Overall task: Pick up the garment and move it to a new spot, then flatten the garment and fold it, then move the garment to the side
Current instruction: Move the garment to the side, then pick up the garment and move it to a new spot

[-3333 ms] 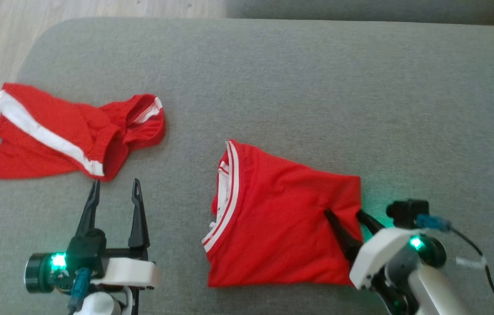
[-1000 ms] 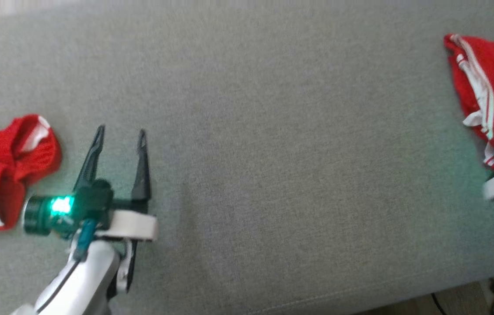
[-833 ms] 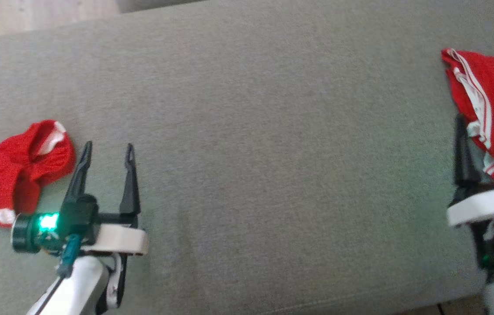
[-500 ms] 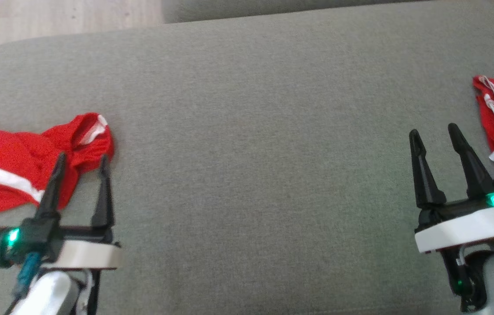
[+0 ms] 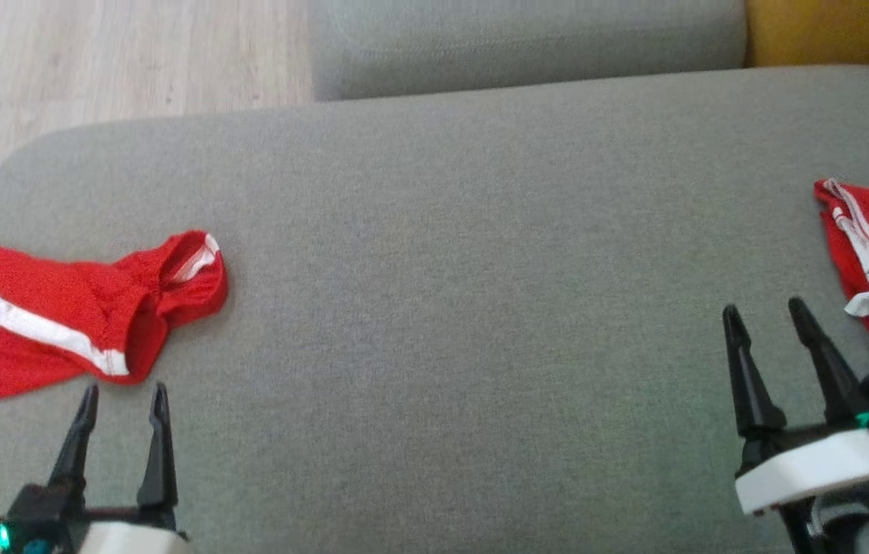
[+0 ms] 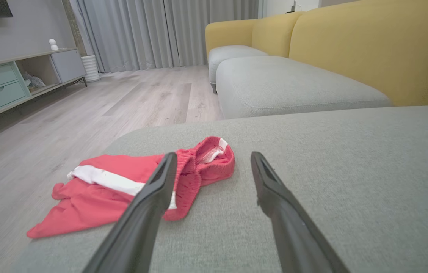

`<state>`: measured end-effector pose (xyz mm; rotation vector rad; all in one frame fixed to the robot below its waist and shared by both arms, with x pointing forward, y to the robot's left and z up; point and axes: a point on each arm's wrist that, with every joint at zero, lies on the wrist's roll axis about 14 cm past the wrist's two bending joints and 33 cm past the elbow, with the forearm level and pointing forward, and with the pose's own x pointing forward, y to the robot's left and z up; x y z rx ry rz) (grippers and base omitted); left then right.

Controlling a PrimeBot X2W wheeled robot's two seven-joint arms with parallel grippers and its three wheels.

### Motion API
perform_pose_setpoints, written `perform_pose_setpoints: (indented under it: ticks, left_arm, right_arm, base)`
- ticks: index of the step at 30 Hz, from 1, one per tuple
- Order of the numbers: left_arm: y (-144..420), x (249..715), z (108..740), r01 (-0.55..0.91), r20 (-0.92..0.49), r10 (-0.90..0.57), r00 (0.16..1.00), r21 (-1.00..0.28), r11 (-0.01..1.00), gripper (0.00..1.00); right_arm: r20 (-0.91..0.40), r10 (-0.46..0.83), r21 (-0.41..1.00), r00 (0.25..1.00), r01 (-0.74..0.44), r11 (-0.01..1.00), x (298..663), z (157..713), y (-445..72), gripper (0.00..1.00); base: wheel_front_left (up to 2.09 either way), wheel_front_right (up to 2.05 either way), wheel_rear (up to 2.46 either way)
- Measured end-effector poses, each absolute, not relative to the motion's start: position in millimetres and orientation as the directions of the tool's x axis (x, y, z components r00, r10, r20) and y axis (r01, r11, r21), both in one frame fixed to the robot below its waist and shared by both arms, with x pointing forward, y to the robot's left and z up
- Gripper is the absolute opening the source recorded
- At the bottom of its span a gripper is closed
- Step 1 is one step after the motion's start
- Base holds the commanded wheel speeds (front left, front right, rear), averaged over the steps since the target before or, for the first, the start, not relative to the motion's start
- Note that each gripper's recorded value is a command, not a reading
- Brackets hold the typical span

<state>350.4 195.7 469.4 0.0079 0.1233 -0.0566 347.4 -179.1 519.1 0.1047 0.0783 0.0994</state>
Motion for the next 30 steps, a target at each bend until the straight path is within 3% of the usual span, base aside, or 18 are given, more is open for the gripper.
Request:
perform_pose_setpoints:
  ticks: [8,30]
  left_arm:
    - [194.6,339.2,470.9,0.061,-0.118,-0.059,0.991,0.010,0.998,1.00]
    - [201.1,335.0,465.8,0.037,-0.134,-0.033,0.990,0.024,0.999,1.00]
  right_arm:
    - [-0.082,0.088,0.124,0.993,-0.077,0.989,327.8,519.5,-179.8,1.00]
    - [-0.080,0.099,0.125,0.992,-0.089,0.988,329.5,521.1,-175.7,1.00]
  base:
    - [0.00,0.00,0.00]
    - [0.00,0.00,0.00]
